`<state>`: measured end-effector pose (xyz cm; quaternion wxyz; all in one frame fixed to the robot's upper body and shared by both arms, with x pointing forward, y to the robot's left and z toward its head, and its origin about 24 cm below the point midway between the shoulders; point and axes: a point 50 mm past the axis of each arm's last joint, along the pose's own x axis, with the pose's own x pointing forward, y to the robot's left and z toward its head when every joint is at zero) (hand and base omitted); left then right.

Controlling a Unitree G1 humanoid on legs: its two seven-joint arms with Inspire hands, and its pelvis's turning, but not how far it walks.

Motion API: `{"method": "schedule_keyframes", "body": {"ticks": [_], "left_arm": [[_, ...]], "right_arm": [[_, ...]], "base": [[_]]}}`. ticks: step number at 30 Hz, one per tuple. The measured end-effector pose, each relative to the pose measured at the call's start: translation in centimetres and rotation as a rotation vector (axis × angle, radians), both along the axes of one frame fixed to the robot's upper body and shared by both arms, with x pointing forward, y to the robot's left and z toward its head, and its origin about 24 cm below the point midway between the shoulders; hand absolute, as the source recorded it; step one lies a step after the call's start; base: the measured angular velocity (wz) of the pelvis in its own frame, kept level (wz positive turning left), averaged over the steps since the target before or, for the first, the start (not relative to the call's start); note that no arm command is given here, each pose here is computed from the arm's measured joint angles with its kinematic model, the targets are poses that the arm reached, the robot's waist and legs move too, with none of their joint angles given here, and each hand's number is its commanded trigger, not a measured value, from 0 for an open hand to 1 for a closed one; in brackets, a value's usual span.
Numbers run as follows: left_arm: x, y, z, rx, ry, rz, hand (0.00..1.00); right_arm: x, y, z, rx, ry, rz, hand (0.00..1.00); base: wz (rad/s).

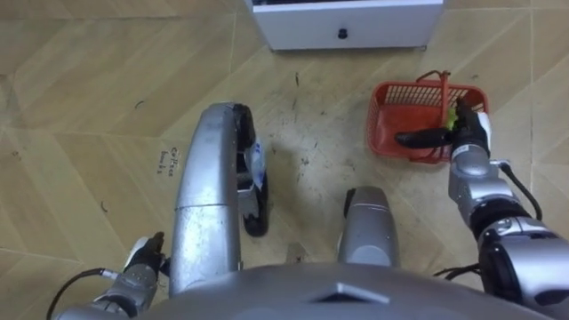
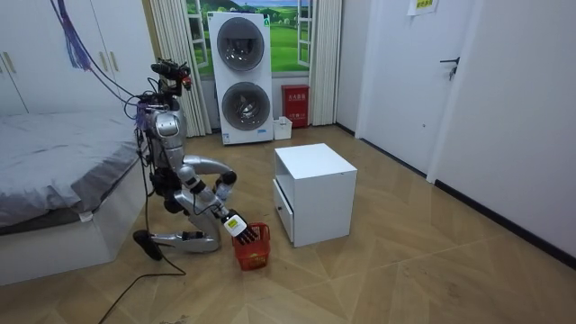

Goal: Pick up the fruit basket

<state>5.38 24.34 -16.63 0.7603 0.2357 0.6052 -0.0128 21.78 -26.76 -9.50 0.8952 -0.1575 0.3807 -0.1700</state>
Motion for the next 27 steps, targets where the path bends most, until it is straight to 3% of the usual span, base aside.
{"method": "schedule_keyframes", "body": {"ticks": [3, 4, 5, 6, 27], "left_arm": [[0.1, -0.1, 0.0, -0.014, 0.006, -0.011, 0.00], [0.1, -0.1, 0.0, -0.020, 0.013, -0.012, 0.00], [0.3, -0.2, 0.0, -0.027, 0.010, -0.014, 0.00], [0.4, -0.3, 0.0, -0.030, 0.006, -0.016, 0.00], [1.3, -0.5, 0.0, -0.069, 0.010, -0.028, 0.00]], "right_arm": [[-0.3, -1.0, 0.0, 0.006, 0.028, -0.020, 0.00], [-0.4, -1.3, 0.0, 0.014, 0.038, -0.036, 0.16], [-0.6, -1.7, 0.0, 0.017, 0.044, -0.049, 0.70], [-0.7, -2.0, 0.0, 0.018, 0.049, -0.055, 1.00], [-1.5, -2.7, -0.4, 0.089, 0.082, -0.101, 1.00]], "base": [[0.02], [0.00], [0.04], [0.07], [0.01]]}}
